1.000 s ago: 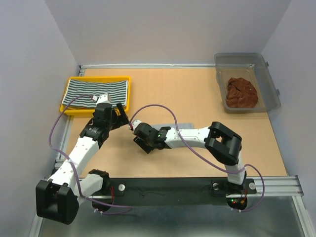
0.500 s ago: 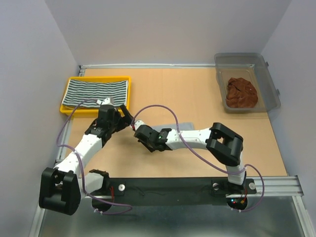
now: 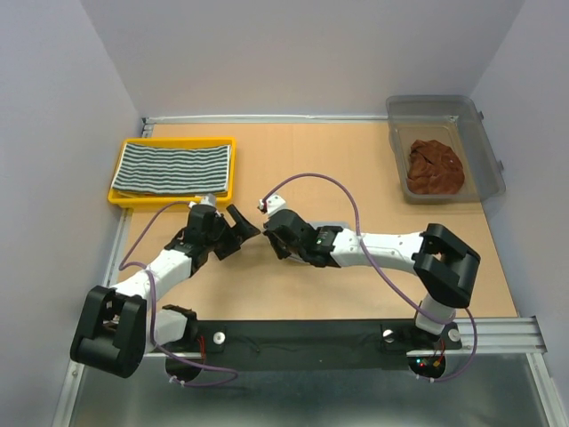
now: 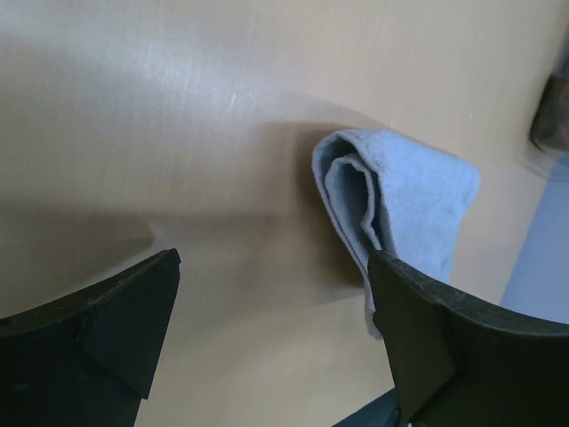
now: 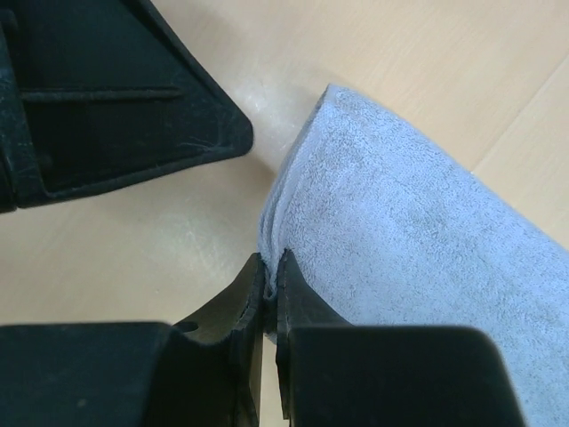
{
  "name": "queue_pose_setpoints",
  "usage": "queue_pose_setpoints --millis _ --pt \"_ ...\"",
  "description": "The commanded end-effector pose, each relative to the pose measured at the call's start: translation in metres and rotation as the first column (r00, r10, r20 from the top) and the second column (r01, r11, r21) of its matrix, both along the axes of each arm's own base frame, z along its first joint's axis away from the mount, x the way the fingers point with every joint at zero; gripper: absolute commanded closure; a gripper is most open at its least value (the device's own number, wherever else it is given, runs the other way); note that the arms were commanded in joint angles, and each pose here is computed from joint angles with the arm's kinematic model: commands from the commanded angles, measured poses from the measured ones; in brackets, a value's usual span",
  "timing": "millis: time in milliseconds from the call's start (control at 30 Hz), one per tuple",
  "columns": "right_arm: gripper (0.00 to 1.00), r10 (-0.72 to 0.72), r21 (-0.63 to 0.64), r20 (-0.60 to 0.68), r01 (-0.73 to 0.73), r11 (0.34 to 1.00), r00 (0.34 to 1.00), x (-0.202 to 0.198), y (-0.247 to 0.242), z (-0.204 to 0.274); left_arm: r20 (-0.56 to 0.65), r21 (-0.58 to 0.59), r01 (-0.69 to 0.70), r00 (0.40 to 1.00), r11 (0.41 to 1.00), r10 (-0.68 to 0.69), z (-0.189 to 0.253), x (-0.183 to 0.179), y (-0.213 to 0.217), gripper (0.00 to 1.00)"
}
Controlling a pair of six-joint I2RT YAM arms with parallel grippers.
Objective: Fold and stack the towels
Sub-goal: Neatly place the folded towel into the bin
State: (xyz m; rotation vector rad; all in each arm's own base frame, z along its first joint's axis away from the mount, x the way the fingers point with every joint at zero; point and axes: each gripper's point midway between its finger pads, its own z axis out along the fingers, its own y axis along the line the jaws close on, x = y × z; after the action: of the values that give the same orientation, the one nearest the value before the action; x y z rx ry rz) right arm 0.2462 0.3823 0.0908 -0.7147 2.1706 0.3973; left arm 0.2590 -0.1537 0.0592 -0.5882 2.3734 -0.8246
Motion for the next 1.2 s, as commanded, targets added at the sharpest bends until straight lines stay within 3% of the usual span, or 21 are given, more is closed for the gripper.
queue_pose_setpoints --millis 0,233,533,700,767,800,900,933,1000,1033,1067,1133,1167 --pt "1.00 -0.011 0.136 0.036 0.006 0.991 0.999 0.005 0.016 0.021 0.066 -0.132 0.024 0.998 0.991 -0.016 0.025 0.007 -0.025 0.01" --pt "0.99 -0.006 0.173 0.003 0.006 0.985 1.000 -0.001 0.019 0.009 0.062 -0.192 -0.009 0.998 0.981 0.021 0.026 0.010 -0.042 0.01" --pt "0.99 -0.009 0.231 -0.010 0.011 0.973 1.000 -0.003 0.025 0.007 -0.040 -0.179 -0.053 0.998 0.982 0.047 -0.010 -0.002 -0.055 0.02" --pt "1.00 -0.003 0.247 -0.015 0.007 0.969 1.000 -0.005 0.026 0.006 -0.043 -0.204 -0.075 0.997 0.976 0.068 -0.017 0.001 -0.061 0.12" --pt "0.99 -0.004 0.246 -0.019 0.008 0.969 1.000 -0.006 0.024 0.003 -0.034 -0.199 -0.062 0.998 0.978 0.056 -0.017 0.004 -0.063 0.23" --pt "0.99 -0.006 0.244 -0.019 0.011 0.970 1.000 -0.006 0.023 0.002 -0.014 -0.185 -0.044 0.999 0.982 0.042 -0.015 0.007 -0.066 0.41" --pt "0.99 -0.019 0.250 -0.008 0.021 0.968 1.000 -0.004 0.020 0.005 0.032 -0.161 -0.022 0.999 0.987 0.027 -0.009 0.014 -0.069 0.61" --pt "0.99 -0.027 0.247 0.001 0.026 0.969 1.000 -0.003 0.018 0.005 0.056 -0.143 -0.012 0.998 0.990 0.020 -0.006 0.017 -0.068 0.75" --pt "0.99 -0.033 0.242 0.010 0.030 0.970 0.999 -0.002 0.016 0.006 0.092 -0.130 0.001 0.996 0.991 0.011 0.003 0.024 -0.069 0.86" --pt "0.94 -0.047 0.247 0.023 0.040 0.968 0.999 0.000 0.014 0.011 0.094 -0.091 0.006 0.996 0.996 0.002 0.001 0.024 -0.065 0.95" --pt "0.73 -0.046 0.238 0.031 0.037 0.970 0.998 -0.001 0.010 0.011 0.104 -0.064 0.009 0.995 0.998 -0.003 0.004 0.027 -0.063 0.97" --pt "0.49 -0.061 0.246 0.064 0.044 0.968 0.996 0.002 0.004 0.023 0.106 0.015 0.001 0.994 1.000 -0.003 0.012 0.037 -0.059 1.00" --pt "0.32 -0.058 0.237 0.076 0.038 0.971 0.995 0.002 0.000 0.024 0.156 0.057 0.020 0.987 0.998 -0.029 0.029 0.052 -0.060 1.00"
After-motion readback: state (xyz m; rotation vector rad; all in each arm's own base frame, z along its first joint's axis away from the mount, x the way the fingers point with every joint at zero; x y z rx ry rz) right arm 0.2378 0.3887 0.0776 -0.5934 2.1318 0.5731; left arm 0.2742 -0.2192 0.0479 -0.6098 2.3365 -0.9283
